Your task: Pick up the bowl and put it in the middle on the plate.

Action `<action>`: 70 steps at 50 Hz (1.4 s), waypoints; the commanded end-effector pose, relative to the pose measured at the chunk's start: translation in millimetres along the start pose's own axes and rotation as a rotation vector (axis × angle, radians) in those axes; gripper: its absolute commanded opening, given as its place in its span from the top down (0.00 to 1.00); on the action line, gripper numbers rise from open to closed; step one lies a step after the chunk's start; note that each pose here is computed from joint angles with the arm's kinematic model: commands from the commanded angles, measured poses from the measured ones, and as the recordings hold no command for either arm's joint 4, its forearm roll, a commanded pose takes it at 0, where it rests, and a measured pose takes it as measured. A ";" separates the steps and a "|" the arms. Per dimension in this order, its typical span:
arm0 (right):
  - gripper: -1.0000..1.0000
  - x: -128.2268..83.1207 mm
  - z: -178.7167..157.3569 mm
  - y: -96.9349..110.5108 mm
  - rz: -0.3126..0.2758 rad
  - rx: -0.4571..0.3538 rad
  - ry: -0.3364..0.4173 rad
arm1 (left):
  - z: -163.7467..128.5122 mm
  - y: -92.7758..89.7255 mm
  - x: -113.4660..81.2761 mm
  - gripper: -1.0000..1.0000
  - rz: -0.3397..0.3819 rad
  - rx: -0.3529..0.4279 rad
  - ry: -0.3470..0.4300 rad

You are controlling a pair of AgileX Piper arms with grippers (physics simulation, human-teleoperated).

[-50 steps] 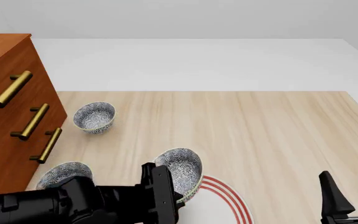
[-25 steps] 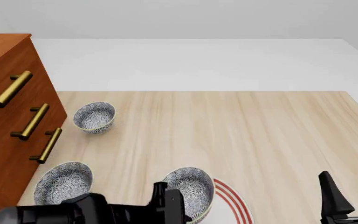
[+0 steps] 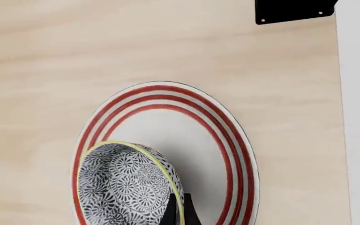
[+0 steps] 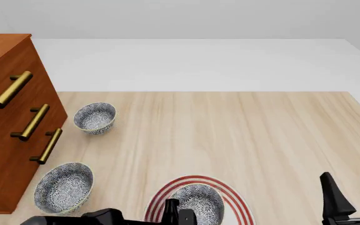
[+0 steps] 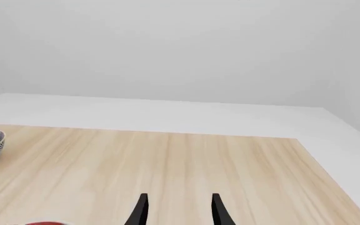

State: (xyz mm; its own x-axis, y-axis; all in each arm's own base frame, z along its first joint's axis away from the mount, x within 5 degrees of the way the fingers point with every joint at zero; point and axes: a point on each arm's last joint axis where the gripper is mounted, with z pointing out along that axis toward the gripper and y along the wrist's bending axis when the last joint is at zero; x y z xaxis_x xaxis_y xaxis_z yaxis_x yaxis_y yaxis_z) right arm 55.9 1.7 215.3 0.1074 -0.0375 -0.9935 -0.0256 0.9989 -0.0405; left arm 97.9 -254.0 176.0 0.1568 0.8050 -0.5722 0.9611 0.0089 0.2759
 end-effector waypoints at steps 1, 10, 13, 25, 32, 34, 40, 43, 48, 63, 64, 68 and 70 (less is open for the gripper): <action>0.00 -0.1 0.0 0.3 -0.009 -0.005 0.000 | 10.8 -6.7 0.4 1.00 0.024 0.017 0.006; 0.00 -0.2 0.0 0.1 -0.005 -0.002 0.000 | 20.4 -12.1 1.9 1.00 0.016 0.034 0.022; 0.00 -0.1 0.0 0.0 -0.007 0.000 -0.001 | 20.5 -11.8 2.0 1.00 0.021 0.032 0.019; 0.00 -0.1 0.0 0.0 -0.004 0.001 -0.002 | 24.2 -15.2 2.5 0.00 0.041 0.041 0.024; 0.00 -0.2 0.0 0.0 -0.004 -0.001 -0.001 | 21.9 -19.0 -5.7 0.00 0.055 0.053 0.015; 0.00 -0.2 0.0 0.0 -0.004 -0.001 -0.001 | 20.3 -18.8 -7.0 0.00 0.056 0.053 0.012; 0.00 0.0 0.0 0.1 -0.005 -0.001 -0.001 | 16.2 -17.6 -7.8 0.00 0.062 0.050 0.007; 0.00 0.0 0.0 0.0 -0.005 0.000 0.000 | 13.9 -16.9 -7.6 0.00 0.060 0.046 0.002; 0.00 0.0 0.0 0.2 -0.006 -0.003 0.000 | 5.0 -13.5 -8.2 0.00 0.064 0.034 -0.009; 0.00 0.1 0.0 0.2 -0.005 -0.003 0.001 | -6.4 -11.6 -5.5 0.00 0.069 0.020 -0.027; 0.00 0.1 0.0 0.2 -0.004 -0.003 0.001 | -8.5 -11.1 -6.6 0.00 0.070 0.018 -0.030; 0.00 -0.2 0.0 0.2 -0.001 -0.003 0.001 | -16.4 -9.8 -12.8 0.00 0.056 0.015 -0.046; 0.00 0.2 0.0 0.1 -0.001 -0.002 0.002 | -18.3 -11.3 -14.2 0.00 0.058 0.020 -0.047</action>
State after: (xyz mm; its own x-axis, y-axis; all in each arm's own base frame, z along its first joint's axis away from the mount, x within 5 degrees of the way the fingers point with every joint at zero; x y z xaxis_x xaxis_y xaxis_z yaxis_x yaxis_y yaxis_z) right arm 55.9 1.8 215.2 0.1067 -0.0412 -0.9934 -0.0279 0.9986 -0.0444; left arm 84.1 -256.9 182.8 0.2232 0.7860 -0.5765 0.9537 -0.0538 0.2959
